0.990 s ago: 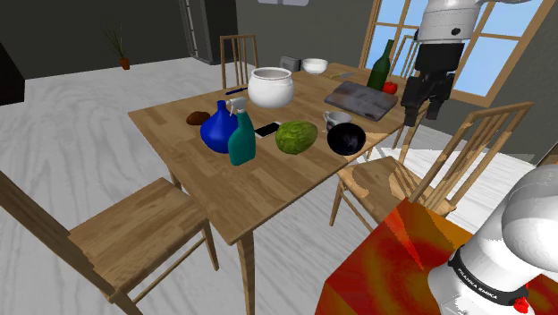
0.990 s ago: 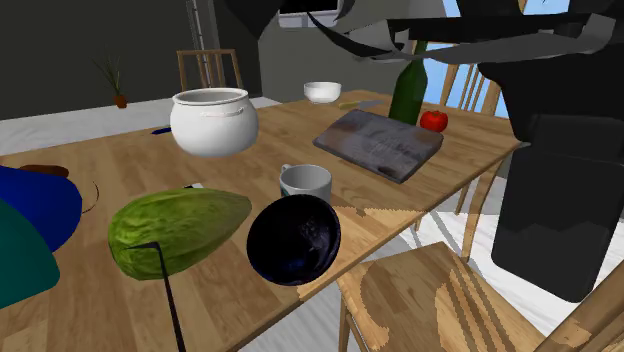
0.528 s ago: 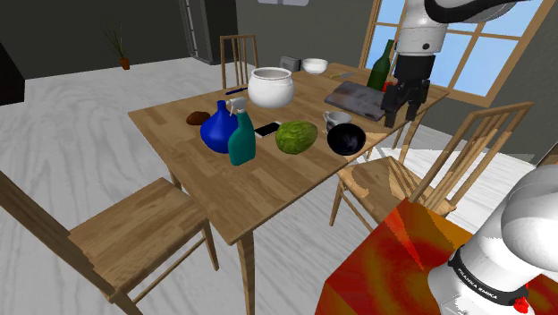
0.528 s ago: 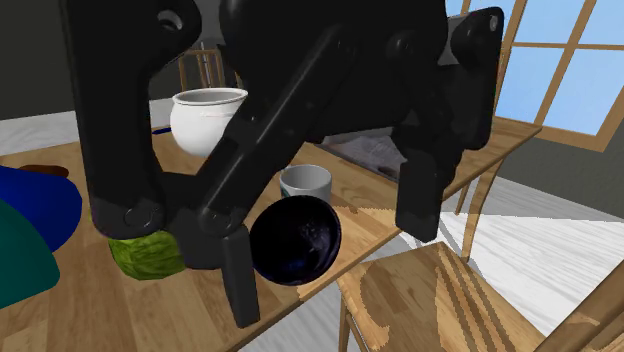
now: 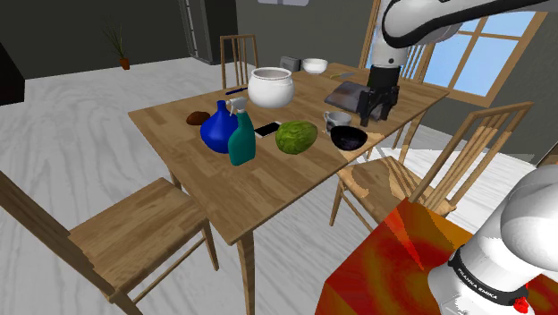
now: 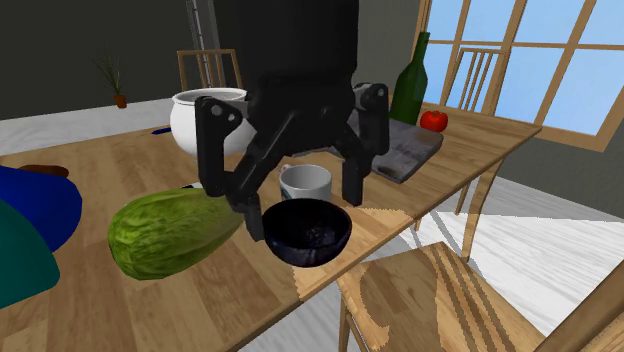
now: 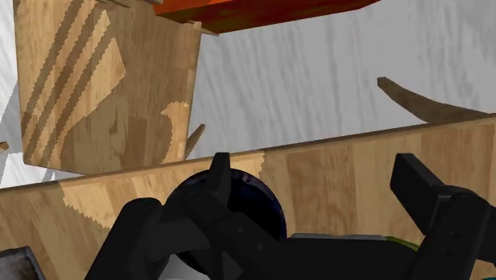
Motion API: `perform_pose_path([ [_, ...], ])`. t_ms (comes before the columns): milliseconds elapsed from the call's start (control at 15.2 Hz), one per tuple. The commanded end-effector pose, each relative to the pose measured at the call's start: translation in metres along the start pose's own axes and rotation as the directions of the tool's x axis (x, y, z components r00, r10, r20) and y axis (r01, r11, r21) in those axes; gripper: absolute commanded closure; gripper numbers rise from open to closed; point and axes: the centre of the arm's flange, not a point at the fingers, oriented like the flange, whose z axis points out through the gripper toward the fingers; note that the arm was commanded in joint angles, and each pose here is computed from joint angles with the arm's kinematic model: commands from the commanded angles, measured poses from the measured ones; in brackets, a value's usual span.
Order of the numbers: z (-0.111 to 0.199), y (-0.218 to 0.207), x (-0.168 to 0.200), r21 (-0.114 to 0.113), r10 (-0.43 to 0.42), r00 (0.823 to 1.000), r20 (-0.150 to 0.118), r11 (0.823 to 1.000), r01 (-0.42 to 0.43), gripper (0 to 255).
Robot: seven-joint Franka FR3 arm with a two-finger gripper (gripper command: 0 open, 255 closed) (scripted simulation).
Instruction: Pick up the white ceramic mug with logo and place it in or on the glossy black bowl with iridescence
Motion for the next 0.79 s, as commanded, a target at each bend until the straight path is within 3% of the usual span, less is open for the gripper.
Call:
perform_pose_path([
  [0,0.011,0.006,0.021,-0.008,-0.003,1.000,-0.012,1.000,0.002,0],
  [726,0.054,0.045,0.143,-0.047,-0.015,0.997,-0.072,0.999,0.012,0],
])
